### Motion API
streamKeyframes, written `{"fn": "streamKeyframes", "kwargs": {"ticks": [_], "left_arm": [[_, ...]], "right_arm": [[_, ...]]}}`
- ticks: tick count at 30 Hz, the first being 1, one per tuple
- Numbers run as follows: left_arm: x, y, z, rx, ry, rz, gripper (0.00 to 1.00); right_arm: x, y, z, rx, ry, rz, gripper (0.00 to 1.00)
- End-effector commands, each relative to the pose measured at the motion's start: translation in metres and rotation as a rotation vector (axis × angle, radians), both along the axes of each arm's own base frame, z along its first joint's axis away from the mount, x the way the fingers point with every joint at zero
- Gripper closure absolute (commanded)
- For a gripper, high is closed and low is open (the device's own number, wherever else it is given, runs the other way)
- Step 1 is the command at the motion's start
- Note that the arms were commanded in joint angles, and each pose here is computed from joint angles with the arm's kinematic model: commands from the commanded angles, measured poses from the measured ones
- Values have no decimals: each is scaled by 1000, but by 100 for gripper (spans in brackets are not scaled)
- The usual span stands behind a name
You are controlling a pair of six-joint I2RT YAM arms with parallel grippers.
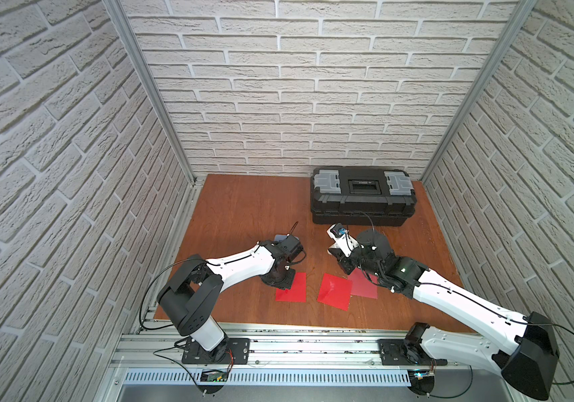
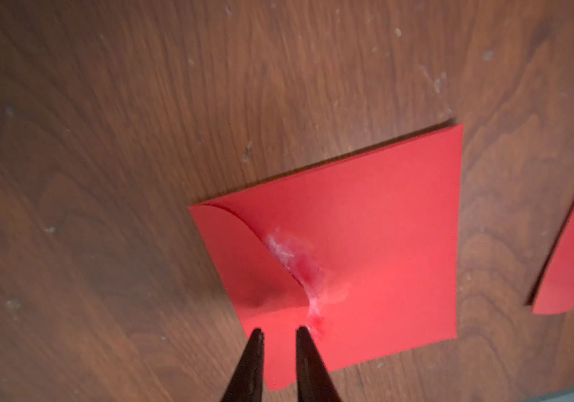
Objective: Seal the envelope with a glue stick
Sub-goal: Seal the envelope at the center of the board.
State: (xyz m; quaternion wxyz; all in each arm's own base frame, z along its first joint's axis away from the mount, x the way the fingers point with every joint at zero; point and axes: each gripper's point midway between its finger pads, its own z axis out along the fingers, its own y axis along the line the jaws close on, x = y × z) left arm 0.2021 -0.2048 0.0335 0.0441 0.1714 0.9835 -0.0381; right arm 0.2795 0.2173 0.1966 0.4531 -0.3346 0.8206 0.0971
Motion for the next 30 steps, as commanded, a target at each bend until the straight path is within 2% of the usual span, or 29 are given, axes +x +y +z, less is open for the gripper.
{"fn": "streamKeyframes", "kwargs": {"ticks": [1, 7, 15, 19, 22, 30], "left_arm": [[2, -4, -5, -12, 13, 6, 80], [2, -4, -18, 14, 34, 0, 79], [-14, 18, -40, 227, 76, -74, 80], [-22, 23, -45, 283, 92, -101, 82], [-18, 16, -37, 239, 60, -97, 81], [19, -9, 12, -14, -96, -11, 78]], "right_arm": [[6, 3, 13, 34, -29, -6, 97], [6, 3, 11, 30, -27, -8, 97], [4, 0, 8, 16, -20, -11, 97], [4, 0, 9, 13, -22, -10, 97], [5, 1, 9, 13, -23, -8, 97], [7, 4, 10, 15, -24, 0, 97]]}}
